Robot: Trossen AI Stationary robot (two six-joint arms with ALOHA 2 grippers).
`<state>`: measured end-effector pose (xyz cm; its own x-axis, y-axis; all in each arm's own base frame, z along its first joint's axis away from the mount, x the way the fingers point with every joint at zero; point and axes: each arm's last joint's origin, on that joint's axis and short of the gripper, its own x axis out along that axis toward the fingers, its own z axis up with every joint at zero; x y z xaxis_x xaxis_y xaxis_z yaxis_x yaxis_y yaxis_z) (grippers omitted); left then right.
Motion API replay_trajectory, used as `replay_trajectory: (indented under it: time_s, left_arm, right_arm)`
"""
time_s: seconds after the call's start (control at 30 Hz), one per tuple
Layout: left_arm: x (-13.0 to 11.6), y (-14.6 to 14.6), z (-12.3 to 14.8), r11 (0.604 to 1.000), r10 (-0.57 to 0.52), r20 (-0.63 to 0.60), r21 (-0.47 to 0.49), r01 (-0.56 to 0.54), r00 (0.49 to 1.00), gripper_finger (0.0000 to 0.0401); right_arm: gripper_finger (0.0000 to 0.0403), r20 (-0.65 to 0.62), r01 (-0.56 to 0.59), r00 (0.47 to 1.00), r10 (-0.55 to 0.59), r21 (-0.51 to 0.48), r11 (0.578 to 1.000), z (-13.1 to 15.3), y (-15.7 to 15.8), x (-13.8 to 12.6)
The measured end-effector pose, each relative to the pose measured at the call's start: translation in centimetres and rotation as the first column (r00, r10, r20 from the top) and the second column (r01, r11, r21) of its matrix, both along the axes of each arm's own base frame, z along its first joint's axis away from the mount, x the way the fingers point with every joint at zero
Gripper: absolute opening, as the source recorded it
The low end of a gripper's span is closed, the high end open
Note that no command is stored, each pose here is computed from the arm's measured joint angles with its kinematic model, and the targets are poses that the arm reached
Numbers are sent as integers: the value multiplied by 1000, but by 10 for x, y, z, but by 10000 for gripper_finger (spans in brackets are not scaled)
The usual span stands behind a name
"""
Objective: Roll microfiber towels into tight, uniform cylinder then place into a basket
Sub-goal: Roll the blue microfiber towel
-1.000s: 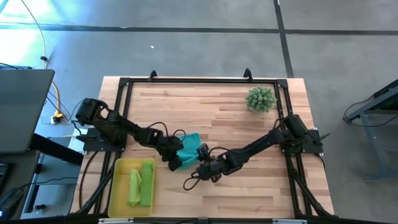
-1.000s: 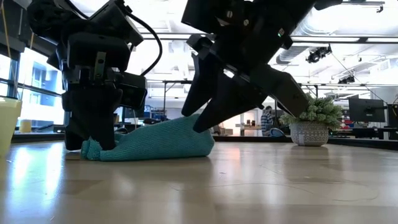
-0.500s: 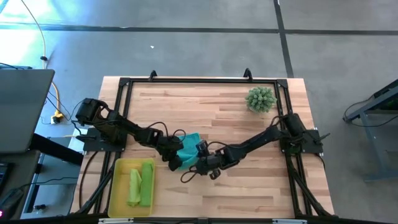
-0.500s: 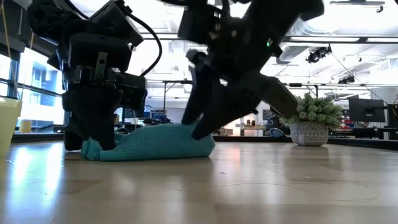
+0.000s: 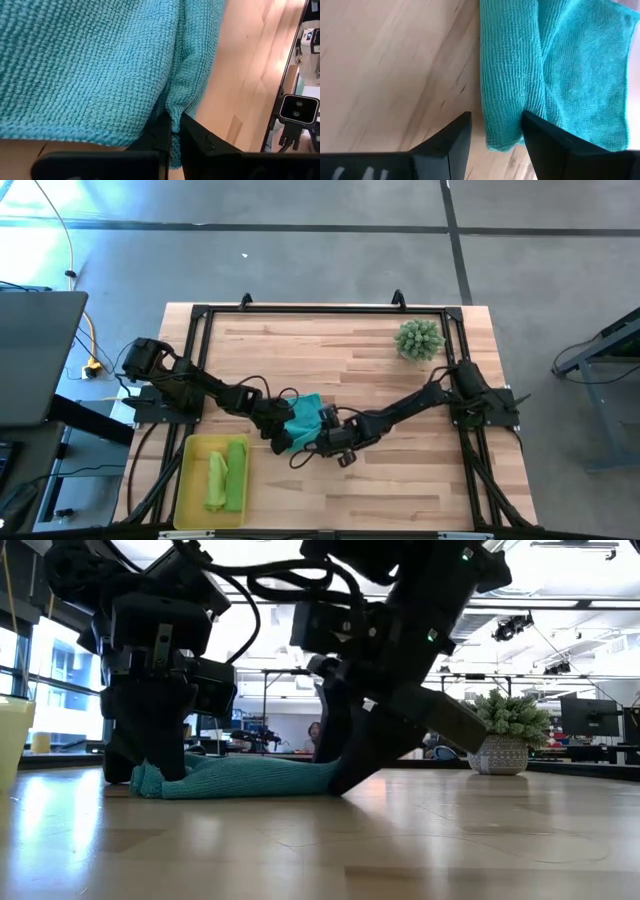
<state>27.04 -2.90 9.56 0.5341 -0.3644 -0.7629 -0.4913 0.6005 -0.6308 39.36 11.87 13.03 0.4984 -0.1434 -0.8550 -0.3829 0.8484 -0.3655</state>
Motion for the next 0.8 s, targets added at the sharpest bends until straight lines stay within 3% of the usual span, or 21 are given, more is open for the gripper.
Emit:
replay_trajectory:
  time_s: [0.17,0.47,0.67,0.8]
  left_arm:
    - [1,-2,3,999,-40,40,26,39,998,22]
    - [-5,-5,27,986,-127,124,123,111,984,76]
    - [-13,-13,46,959,-246,192,190,210,950,109]
    - [-17,-24,60,904,-364,259,330,272,895,110]
  right_arm:
    - [148,-14,62,998,-61,29,998,-6,0,0]
    - [15,-33,160,987,-158,81,984,-9,0,-2]
    - [5,-64,221,975,-213,167,961,-10,-2,-2]
    - [3,-103,264,964,-245,256,930,-11,-9,0]
